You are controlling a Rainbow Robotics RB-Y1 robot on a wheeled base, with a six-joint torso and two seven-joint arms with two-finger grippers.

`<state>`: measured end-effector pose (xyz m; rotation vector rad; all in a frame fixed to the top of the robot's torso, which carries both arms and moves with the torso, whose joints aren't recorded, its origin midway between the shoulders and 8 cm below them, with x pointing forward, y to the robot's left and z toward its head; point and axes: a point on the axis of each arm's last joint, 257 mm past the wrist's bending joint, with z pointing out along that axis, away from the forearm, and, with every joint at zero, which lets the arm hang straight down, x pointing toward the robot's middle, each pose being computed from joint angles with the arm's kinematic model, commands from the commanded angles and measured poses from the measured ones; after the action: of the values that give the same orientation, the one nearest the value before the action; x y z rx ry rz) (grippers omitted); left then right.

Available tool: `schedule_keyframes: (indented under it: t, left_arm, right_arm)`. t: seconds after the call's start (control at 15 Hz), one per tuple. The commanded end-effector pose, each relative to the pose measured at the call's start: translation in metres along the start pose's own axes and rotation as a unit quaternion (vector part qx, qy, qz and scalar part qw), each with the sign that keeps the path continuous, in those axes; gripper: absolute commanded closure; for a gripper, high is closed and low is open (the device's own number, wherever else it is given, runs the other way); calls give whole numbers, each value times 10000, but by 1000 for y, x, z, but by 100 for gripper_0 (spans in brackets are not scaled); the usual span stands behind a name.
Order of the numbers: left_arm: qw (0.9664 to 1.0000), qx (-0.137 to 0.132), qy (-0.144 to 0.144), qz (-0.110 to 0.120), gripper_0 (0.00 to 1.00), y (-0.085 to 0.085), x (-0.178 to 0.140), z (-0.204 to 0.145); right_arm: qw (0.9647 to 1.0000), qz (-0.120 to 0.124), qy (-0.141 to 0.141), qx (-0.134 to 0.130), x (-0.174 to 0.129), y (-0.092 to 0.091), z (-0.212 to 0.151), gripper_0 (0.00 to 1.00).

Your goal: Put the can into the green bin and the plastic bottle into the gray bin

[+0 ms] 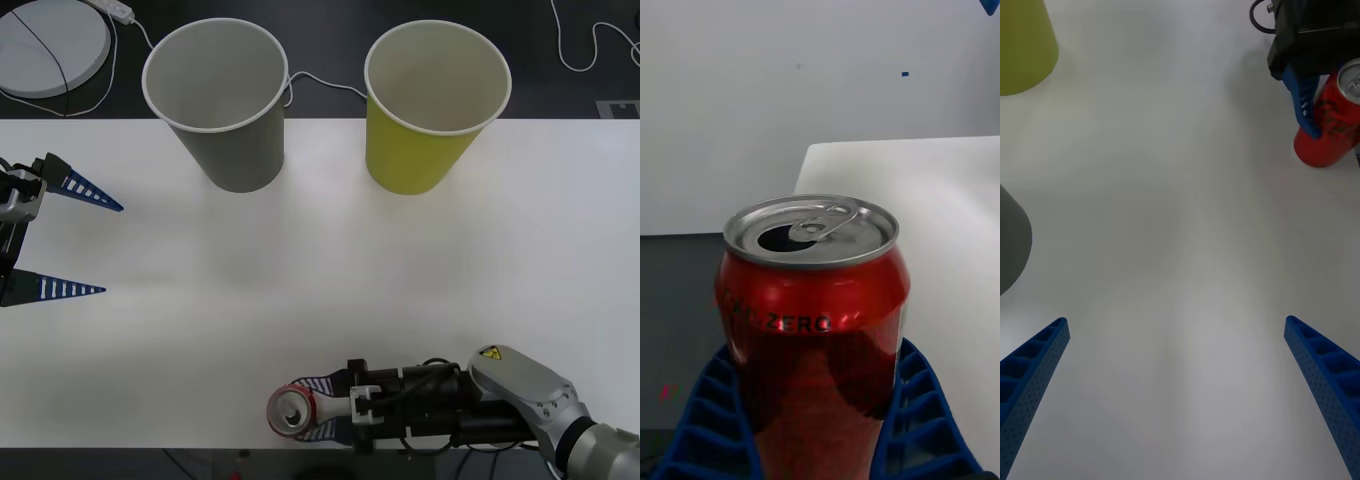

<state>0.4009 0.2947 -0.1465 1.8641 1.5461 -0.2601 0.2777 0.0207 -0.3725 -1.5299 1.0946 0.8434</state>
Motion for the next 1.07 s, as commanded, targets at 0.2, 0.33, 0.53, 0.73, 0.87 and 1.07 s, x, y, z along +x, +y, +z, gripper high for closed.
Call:
schedule_keyframes:
  t: [0.2,0.33,0.53,0.73,0.87,1.07]
  left_arm:
    - [10000,-1,0,0,0,0,0,0]
    - [10000,-1,0,0,0,0,0,0]
    - [10000,-1,0,0,0,0,0,0]
    - [10000,-1,0,0,0,0,0,0]
    - [10000,-1,0,0,0,0,0,0]
    - [10000,-1,0,0,0,0,0,0]
  right_arm:
    - [9999,15,0,128,-4,-16,-9,100]
    - [9999,35,46,90,-10,-22,-16,100]
    - [9995,39,302,28,-16,-39,-37,100]
    - [9984,98,551,-42,-20,-59,-64,100]
    - [9969,151,775,-73,-20,-74,-89,100]
    - [9906,118,1351,160,-25,-94,-127,100]
